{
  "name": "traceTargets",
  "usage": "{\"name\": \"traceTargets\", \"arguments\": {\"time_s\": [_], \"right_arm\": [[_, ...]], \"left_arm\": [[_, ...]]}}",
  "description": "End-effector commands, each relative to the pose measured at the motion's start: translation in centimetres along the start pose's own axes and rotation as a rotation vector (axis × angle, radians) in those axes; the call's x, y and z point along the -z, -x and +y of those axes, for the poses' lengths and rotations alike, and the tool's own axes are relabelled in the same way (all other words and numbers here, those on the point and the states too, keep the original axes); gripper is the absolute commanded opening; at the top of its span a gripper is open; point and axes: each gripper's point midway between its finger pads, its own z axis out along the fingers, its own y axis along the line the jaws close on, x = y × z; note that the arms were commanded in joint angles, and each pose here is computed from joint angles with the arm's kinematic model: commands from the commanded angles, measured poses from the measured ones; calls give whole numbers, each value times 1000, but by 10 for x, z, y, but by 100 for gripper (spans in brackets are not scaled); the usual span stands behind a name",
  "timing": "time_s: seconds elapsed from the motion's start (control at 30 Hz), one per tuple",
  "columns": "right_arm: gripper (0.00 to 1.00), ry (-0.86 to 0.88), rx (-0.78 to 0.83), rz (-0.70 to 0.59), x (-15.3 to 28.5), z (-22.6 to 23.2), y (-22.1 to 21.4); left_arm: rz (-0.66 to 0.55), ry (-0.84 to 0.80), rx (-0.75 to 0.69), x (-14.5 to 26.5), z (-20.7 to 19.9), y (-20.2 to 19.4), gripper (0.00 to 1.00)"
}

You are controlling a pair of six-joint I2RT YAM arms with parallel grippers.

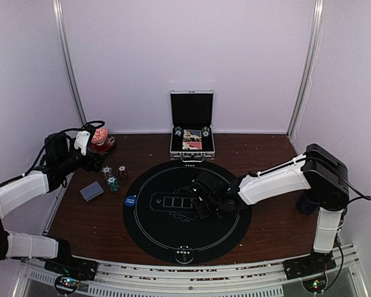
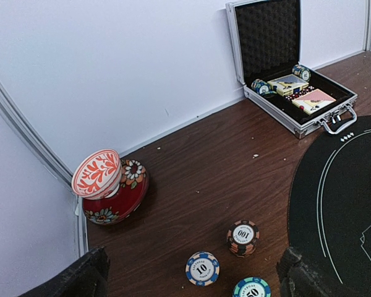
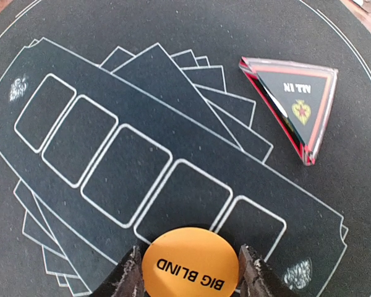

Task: Distribute texas hold em gaming equipment
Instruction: Pick up the big blind button from the poker table mat, then place the big blind button in the big blind area.

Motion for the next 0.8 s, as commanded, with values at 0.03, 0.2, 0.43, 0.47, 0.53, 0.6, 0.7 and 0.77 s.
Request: {"name": "traceTargets", "arguments": {"time_s": [0.03, 0.2, 0.43, 0.47, 0.53, 0.6, 0.7, 0.77], "right_arm": [[39, -61, -16, -21, 19, -19, 5], [39, -106, -52, -37, 27, -44, 7], [39, -170, -124, -42, 42, -86, -6], [39, -178, -135, -44, 45, -92, -8], [39, -195, -155, -43, 49, -103, -14], [39, -212, -171, -37, 52, -113, -22], [39, -227, -203, -34, 56, -127, -31], [39, -236, -217, -26, 57, -133, -37]], "left_arm": [[-35, 14, -3, 0, 5, 10, 98], [-36, 12, -3, 0, 5, 11, 98], [-36, 10, -3, 0, 5, 10, 98], [-36, 11, -3, 0, 5, 10, 98], [-35, 10, -1, 0, 5, 10, 98], [-36, 10, -1, 0, 5, 11, 98], [-36, 9, 0, -1, 4, 10, 98], [-36, 10, -1, 0, 5, 11, 98]]}}
